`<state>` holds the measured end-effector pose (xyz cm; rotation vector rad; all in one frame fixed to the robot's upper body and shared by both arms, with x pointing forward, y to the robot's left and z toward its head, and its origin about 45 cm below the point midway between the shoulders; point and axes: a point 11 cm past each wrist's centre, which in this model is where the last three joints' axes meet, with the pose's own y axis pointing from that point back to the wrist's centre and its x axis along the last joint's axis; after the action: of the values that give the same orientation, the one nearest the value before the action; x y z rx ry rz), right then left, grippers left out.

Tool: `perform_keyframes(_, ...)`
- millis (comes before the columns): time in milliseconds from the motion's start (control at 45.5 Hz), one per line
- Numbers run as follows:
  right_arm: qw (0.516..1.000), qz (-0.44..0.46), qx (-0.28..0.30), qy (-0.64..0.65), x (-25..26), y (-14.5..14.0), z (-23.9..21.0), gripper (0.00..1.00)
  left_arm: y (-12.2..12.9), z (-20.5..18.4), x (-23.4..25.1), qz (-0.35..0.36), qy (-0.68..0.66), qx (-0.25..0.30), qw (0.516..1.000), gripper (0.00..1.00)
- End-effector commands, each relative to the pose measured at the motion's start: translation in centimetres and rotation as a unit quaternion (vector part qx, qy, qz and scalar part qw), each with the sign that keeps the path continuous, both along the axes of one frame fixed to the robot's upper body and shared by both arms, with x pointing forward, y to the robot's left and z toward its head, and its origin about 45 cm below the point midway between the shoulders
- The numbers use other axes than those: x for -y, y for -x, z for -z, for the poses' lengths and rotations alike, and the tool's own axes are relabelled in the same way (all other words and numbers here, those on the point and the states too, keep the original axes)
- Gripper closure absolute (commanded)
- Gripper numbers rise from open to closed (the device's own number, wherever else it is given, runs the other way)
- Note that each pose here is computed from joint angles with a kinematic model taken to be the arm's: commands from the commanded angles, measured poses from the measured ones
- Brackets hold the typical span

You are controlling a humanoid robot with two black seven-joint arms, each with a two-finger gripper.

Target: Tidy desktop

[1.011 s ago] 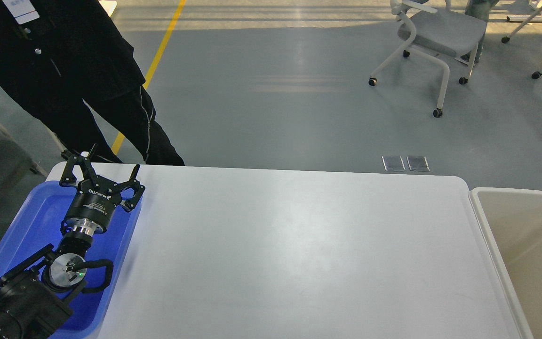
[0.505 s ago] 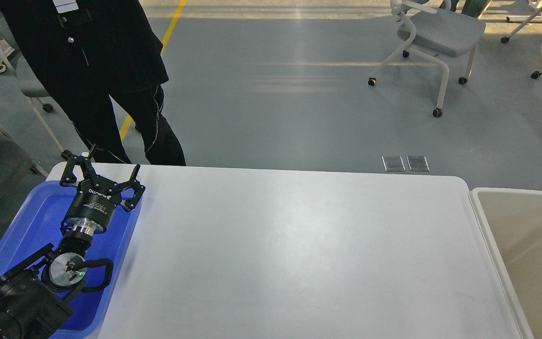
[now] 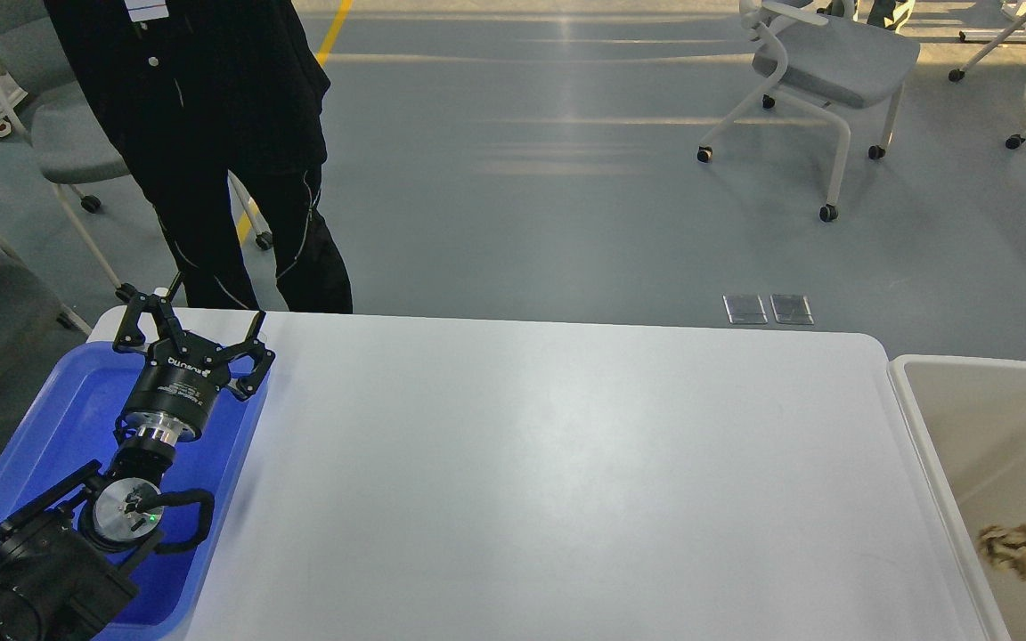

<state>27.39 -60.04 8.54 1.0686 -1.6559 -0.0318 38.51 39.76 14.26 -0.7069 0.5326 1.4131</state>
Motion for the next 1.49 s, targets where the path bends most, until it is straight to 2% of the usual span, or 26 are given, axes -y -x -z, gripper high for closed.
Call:
perform_keyframes(0, 1.000, 0.003, 0.011, 0.000, 0.0, -0.4, -0.4, 0.00, 0.0, 0.0, -0.1, -0.003, 0.000, -0.001, 1.000, 0.00)
perform_keyframes(308, 0.998, 0.025, 0.060, -0.026, 0.0, -1.9, -1.7, 0.00, 0.0, 0.1, -0.1, -0.003, 0.000, -0.002, 1.000, 0.00)
perform_keyframes(549, 0.983, 0.042, 0.161, -0.075, 0.2, -3.9, -4.2, 0.00, 0.0, 0.0, -0.1, -0.003, 0.000, -0.001, 1.000, 0.00)
perform_keyframes(659, 0.956, 0.074, 0.248, -0.140, 1.5, -4.4, -7.0, 0.00, 0.0, 0.0, -0.1, -0.002, 0.001, 0.000, 1.000, 0.00)
perform_keyframes(791, 0.925, 0.088, 0.317, -0.191, 1.1, -4.7, -7.9, 0.00, 0.0, 0.0, -0.1, -0.002, 0.001, 0.000, 1.000, 0.00)
perform_keyframes(923, 0.887, 0.061, 0.381, -0.254, -1.5, -6.3, -8.9, 0.01, 0.0, 0.0, 0.0, -0.002, 0.000, 0.000, 1.000, 0.00)
perform_keyframes(1055, 0.829, 0.031, 0.472, -0.299, -3.4, -6.4, -10.3, 0.01, 0.0, 0.0, -0.1, -0.003, 0.000, 0.000, 1.000, 0.00)
perform_keyframes(1231, 0.777, -0.006, 0.485, -0.401, -7.9, -7.1, -9.4, 0.00, 0.0, 0.0, -0.1, -0.002, 0.000, -0.001, 1.000, 0.00)
perform_keyframes(1473, 0.686, 0.025, 0.513, -0.516, -13.4, -9.1, -9.2, 0.00, 0.0, 0.0, 0.0, -0.002, 0.000, 0.000, 1.000, 0.00)
